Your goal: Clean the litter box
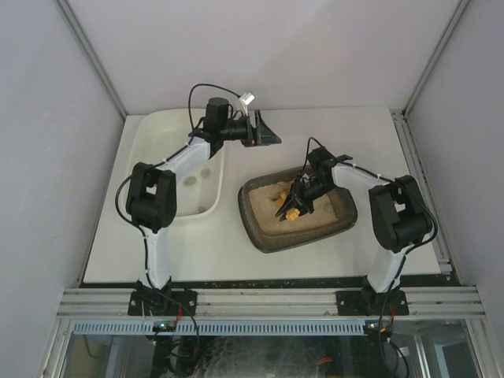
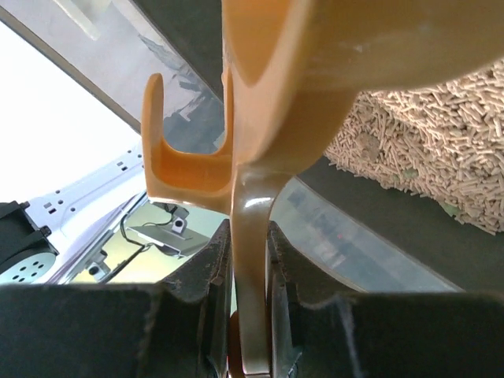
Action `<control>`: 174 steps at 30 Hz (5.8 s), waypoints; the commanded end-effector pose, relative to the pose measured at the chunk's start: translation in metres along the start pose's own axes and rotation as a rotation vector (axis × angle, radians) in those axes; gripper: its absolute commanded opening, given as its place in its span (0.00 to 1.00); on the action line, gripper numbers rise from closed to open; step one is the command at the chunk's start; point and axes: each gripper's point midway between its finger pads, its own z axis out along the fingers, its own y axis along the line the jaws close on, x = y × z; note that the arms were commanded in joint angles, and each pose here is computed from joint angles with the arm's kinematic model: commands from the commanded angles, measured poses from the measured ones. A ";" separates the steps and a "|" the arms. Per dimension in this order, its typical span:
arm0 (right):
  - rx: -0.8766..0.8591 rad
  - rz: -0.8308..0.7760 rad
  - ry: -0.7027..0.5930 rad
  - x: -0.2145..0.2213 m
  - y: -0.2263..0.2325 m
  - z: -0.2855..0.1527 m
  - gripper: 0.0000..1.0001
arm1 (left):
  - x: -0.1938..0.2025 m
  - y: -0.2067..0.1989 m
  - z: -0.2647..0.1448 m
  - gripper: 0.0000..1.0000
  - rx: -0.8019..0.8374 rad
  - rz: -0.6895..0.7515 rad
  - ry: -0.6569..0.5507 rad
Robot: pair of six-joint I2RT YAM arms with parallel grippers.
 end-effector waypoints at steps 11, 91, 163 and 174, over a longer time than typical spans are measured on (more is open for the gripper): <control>-0.104 -0.302 -0.155 -0.010 -0.004 0.011 0.00 | 0.025 -0.015 0.002 0.86 0.067 -0.020 0.027; -0.270 -0.498 -0.208 0.017 -0.004 -0.003 0.00 | 0.067 -0.003 -0.006 0.85 -0.012 0.037 0.122; -0.494 -0.911 -0.458 0.096 -0.001 -0.017 0.00 | 0.030 -0.049 -0.141 1.00 -0.332 0.274 0.141; -0.520 -0.892 -0.470 0.096 -0.004 -0.017 0.00 | 0.049 -0.059 -0.202 1.00 -0.456 0.329 0.073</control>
